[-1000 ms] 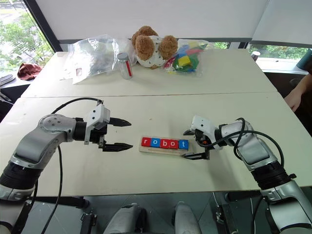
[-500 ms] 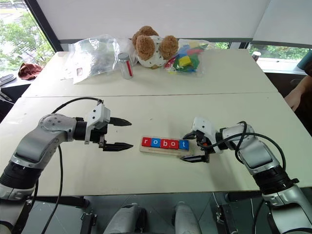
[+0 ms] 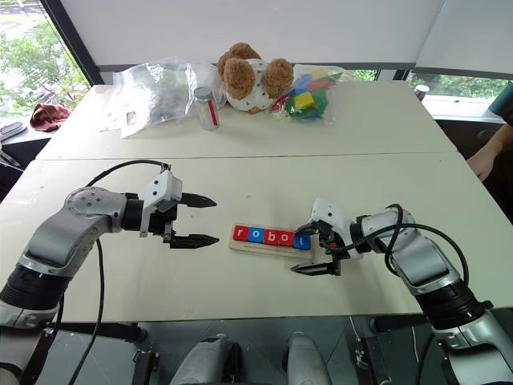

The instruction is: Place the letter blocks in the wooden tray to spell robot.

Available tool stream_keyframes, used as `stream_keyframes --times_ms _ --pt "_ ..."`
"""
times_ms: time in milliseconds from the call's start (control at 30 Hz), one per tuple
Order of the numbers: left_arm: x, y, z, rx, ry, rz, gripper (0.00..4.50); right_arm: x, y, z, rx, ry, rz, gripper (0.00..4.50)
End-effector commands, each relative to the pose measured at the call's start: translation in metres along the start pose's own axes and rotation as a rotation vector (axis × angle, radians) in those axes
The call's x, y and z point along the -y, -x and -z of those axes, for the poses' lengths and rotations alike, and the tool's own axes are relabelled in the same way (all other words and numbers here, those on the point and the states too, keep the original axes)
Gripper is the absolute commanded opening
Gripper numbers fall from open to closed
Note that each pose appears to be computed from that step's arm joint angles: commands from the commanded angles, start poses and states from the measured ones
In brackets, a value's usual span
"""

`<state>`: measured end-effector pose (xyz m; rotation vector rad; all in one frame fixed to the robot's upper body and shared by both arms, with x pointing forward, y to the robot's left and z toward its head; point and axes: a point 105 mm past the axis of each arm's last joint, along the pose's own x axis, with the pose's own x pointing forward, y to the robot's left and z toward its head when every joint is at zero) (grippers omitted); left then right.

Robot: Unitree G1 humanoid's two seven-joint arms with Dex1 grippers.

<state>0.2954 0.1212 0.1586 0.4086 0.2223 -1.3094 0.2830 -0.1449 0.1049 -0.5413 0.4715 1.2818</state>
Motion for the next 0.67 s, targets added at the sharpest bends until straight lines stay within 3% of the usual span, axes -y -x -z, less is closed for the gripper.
stream_keyframes --times_ms 33,167,267,467,667 --pt "-0.006 0.006 -0.004 0.011 -0.026 -0.036 4.50 0.018 0.019 -0.005 -0.019 0.062 0.113 4.46" --pt "-0.007 0.025 0.019 -0.036 0.047 -0.094 4.50 0.036 0.048 -0.014 0.009 -0.025 0.241 4.46" --pt "-0.003 0.043 0.043 -0.092 0.112 -0.146 4.50 0.032 0.071 -0.010 0.033 -0.150 0.316 4.46" --pt "0.009 0.064 0.064 -0.090 0.235 -0.234 4.50 -0.001 0.095 0.034 0.004 -0.403 0.439 4.46" --pt "0.004 0.059 0.072 -0.068 0.245 -0.278 4.50 -0.011 0.097 0.058 -0.009 -0.485 0.474 4.46"
